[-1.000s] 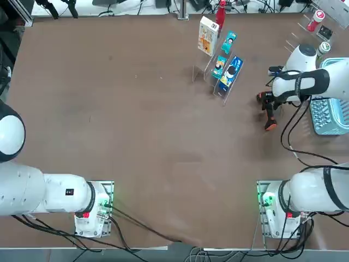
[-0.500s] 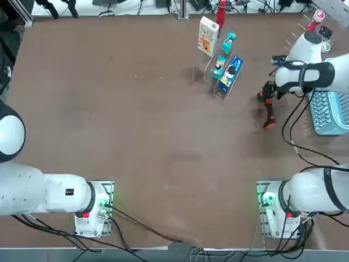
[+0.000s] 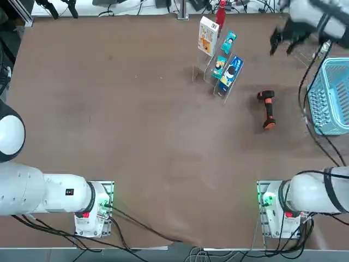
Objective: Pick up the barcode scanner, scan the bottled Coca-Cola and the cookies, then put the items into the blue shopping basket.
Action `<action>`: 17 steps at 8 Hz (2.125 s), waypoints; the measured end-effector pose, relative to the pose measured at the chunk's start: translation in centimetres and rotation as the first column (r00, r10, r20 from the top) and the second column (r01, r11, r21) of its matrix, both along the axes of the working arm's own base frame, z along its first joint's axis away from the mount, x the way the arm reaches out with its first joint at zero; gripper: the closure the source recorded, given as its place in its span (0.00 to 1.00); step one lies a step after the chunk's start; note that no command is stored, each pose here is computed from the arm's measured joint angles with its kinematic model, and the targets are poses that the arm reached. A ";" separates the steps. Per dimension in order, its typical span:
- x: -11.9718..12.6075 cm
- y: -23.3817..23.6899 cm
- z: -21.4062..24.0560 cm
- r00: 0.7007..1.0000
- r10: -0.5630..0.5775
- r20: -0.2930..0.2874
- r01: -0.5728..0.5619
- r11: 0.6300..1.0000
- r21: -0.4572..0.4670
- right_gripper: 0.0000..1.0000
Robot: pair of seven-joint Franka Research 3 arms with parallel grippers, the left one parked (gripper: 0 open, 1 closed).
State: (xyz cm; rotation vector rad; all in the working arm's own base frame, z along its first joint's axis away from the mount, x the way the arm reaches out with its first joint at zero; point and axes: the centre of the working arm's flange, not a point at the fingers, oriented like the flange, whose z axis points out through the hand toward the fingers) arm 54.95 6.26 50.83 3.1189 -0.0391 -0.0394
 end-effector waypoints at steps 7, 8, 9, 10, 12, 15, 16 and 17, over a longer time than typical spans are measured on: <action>14.0 18.3 1.7 0.948 0.187 0.259 -0.210 0.975 0.066 0.00; 14.3 19.1 1.8 0.940 0.193 0.280 -0.222 0.972 0.073 0.00; 14.0 20.0 2.2 0.935 0.202 0.291 -0.234 0.969 0.080 0.00; 13.8 20.6 2.6 0.933 0.204 0.296 -0.242 0.965 0.097 0.00; 13.7 21.2 2.7 0.932 0.197 0.305 -0.245 0.961 0.126 0.00; 14.3 22.2 0.8 0.928 0.202 0.314 -0.253 0.958 0.132 0.00; 14.5 22.5 0.1 0.928 0.205 0.310 -0.255 0.958 0.132 0.00; 14.4 22.9 -0.5 0.929 0.211 0.304 -0.260 0.957 0.132 0.00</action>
